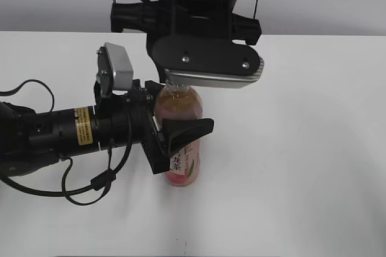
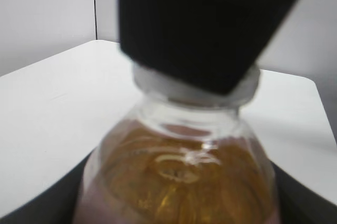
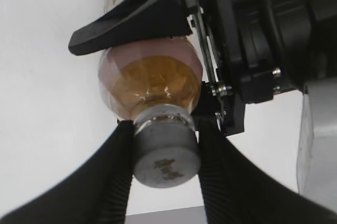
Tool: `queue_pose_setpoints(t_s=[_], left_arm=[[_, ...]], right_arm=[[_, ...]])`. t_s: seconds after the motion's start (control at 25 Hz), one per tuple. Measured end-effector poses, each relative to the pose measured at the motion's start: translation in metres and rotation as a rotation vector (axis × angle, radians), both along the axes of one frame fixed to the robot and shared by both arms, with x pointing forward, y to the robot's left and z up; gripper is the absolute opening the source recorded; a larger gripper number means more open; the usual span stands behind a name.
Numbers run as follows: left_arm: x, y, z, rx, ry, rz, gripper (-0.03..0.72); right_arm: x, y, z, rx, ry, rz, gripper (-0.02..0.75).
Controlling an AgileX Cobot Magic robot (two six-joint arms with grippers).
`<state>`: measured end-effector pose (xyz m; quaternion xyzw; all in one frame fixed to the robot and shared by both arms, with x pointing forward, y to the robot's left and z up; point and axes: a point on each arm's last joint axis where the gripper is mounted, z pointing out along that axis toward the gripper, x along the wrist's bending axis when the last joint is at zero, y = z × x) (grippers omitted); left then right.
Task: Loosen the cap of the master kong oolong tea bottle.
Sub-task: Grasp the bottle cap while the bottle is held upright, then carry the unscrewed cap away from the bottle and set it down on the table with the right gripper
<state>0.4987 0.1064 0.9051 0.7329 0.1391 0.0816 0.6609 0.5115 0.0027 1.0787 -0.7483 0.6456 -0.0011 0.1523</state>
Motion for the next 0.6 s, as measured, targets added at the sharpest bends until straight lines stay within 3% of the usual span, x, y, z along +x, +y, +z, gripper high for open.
queue_pose_setpoints(t_s=[0.36,0.44,0.6], left_arm=[[0.0,0.0,0.0,0.002,0.008,0.004,0.445],[0.0,0.0,0.0,0.002,0.009,0.004,0.445],[0.0,0.0,0.0,0.002,0.009,0.004,0.445]], right_arm=[[-0.004,-0.005,0.016,0.007,-0.066,0.11,0.272],[-0.003,-0.006,0.017,0.013,-0.059,0.019,0.272],[0.008,-0.02,0.023,0.078,-0.04,-0.421,0.272]])
